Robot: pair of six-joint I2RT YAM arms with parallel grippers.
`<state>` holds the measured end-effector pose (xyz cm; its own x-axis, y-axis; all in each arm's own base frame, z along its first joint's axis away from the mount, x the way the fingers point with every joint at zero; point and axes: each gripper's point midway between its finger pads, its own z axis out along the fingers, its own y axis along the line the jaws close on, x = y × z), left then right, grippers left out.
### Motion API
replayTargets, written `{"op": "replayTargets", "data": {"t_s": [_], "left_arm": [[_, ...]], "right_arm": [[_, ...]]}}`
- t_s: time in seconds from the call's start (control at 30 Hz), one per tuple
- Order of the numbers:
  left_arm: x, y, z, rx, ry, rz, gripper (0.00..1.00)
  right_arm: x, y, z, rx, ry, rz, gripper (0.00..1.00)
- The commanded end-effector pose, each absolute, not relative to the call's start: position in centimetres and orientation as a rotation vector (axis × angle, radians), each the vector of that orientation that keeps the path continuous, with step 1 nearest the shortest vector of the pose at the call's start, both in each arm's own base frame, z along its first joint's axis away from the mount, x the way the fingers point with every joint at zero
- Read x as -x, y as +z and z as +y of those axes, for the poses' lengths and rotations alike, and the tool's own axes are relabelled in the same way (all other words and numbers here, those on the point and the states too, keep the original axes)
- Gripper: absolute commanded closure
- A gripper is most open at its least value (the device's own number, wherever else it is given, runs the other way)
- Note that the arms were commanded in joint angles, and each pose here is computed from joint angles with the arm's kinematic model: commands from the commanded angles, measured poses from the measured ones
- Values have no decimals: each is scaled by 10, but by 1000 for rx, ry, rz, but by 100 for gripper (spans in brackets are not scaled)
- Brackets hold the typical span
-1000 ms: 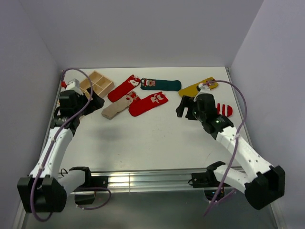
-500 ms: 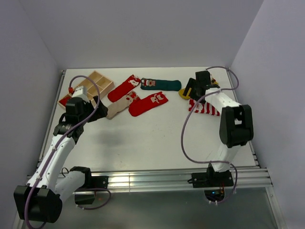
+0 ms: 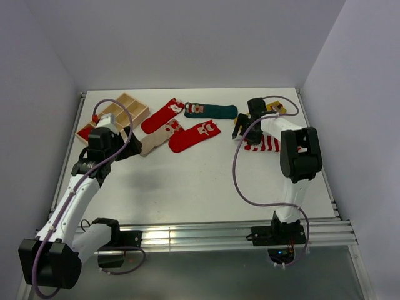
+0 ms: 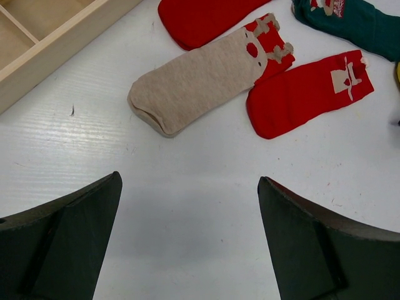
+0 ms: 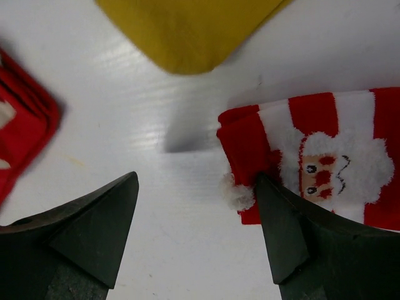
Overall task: Roll the socks
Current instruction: Adjust the sock at the center of the board.
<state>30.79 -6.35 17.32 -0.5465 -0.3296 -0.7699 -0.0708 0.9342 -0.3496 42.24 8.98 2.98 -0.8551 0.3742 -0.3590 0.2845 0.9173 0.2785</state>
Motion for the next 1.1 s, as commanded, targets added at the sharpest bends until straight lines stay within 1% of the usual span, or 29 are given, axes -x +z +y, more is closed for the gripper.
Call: {"op": "replayTargets", "data": {"t_s": [0.0,0.13,0.2,0.23,0.3,0.33,0.43,0.5,0.53,0.57,0.63,0.73,0.8,0.9,1.07], "left_arm": [[-314,190,-65,258,-350,2091,4],[-313,190,-66,257,-355,2090,5],[-313,190,-66,258,-353,2090,5],[-313,191,-65,259,-352,2086,5],[-313,191,-66,258,-356,2087,5],[-313,191,-66,259,-359,2084,5],[-312,191,-66,263,-363,2081,5],[-312,192,-66,274,-363,2078,5],[-313,192,-64,281,-353,2076,5],[-313,192,-64,284,-354,2076,5],[-312,191,-64,286,-354,2075,5],[-312,191,-64,286,-355,2072,5],[-313,191,-62,288,-349,2068,5],[-314,189,-62,294,-351,2072,5],[-315,186,-63,295,-363,2084,5]], "right_arm": [[-386,22,121,-363,356,2756,17],[-344,5,151,-249,366,2827,18],[-330,6,167,-204,399,2823,19],[-308,-1,181,-149,406,2856,19],[-292,2,200,-101,434,2848,20],[-270,-2,215,-23,437,2870,20],[-245,11,251,128,478,2818,20],[-237,21,265,229,454,2780,20],[-244,35,272,263,422,2720,20],[-236,42,284,343,420,2691,20],[-245,63,285,416,326,2574,21],[-237,75,288,485,326,2484,21],[-236,72,280,480,314,2461,23],[-238,71,276,484,303,2443,29],[-248,64,286,527,331,2433,35]]}}
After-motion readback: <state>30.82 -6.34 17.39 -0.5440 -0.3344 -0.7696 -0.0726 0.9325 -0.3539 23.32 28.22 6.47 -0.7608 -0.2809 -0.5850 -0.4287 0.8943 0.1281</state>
